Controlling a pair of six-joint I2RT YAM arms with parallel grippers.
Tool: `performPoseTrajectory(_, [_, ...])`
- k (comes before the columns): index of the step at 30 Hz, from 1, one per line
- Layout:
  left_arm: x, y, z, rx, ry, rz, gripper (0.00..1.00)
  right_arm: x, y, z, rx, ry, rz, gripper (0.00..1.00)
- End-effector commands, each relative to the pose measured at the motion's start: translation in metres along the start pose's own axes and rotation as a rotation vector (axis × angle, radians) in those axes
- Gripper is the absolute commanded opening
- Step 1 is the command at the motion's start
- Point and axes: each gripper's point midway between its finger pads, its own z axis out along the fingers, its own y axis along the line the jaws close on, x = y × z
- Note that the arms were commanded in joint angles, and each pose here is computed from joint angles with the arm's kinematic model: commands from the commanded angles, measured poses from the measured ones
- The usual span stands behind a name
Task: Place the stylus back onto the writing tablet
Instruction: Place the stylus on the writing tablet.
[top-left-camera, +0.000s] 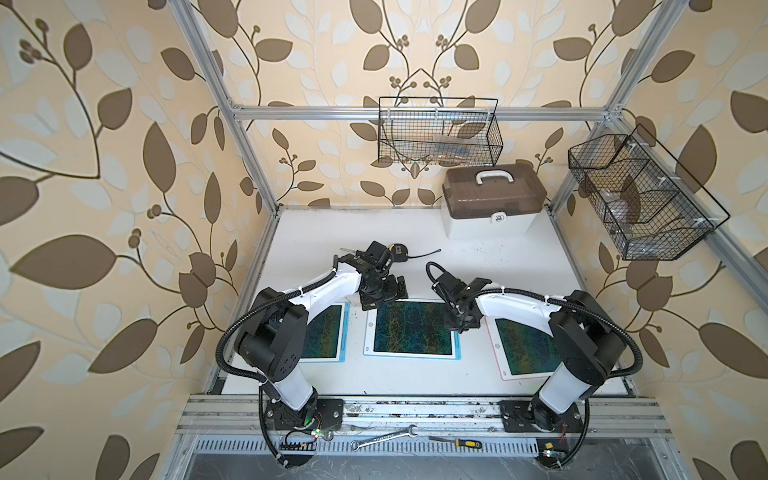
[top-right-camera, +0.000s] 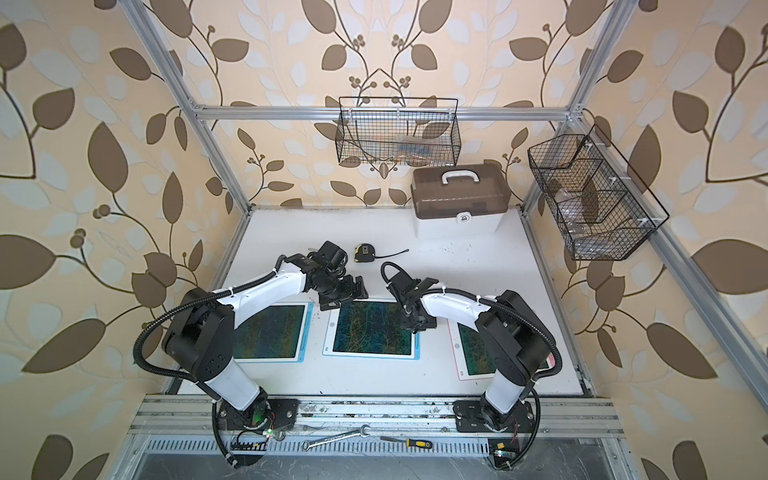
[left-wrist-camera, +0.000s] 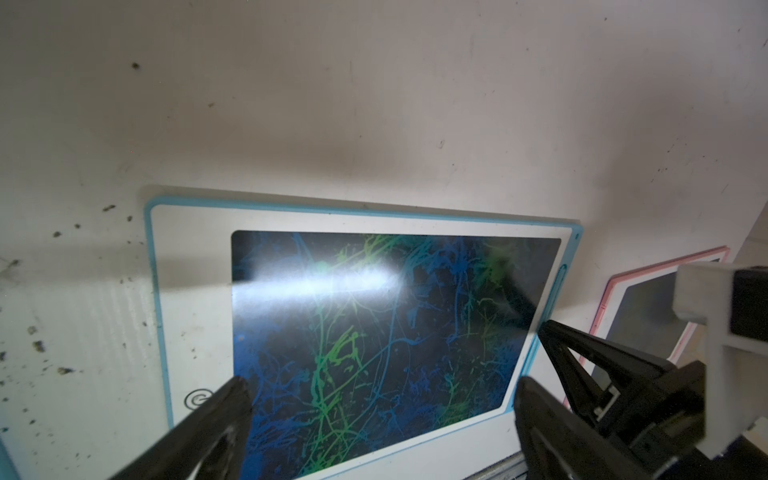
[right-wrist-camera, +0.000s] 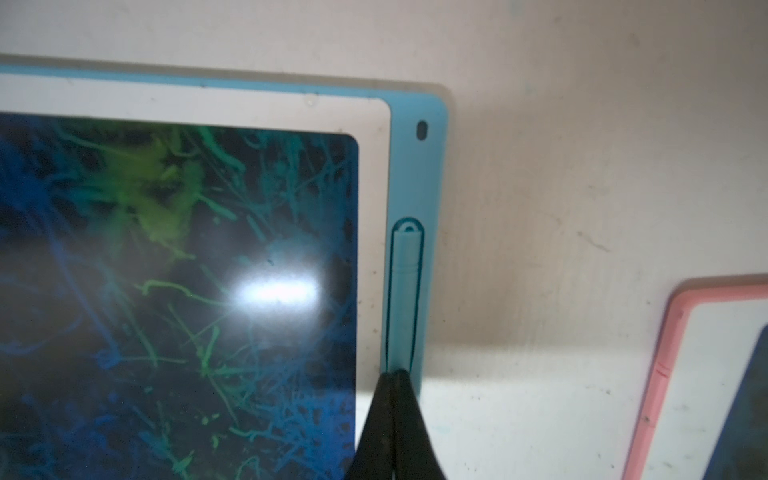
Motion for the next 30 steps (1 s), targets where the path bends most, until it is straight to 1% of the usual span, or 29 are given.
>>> performPoseTrajectory(1, [-0.001,-0.008,-0.011,0.017,-0.022,0.021,0.99,0.013,-0.008,0.013,0.035,0.049,0.011,0.00])
performPoseTrajectory(16, [-0.002,-0.008,-0.011,0.016,-0.020,0.021,0.99,0.019,-0.012,0.020,0.045,0.068,0.017,0.00])
performPoseTrajectory(30, [-0.002,-0.007,-0.012,0.006,-0.026,0.022,0.99,0.027,-0.024,0.033,0.110,0.097,0.017,0.00])
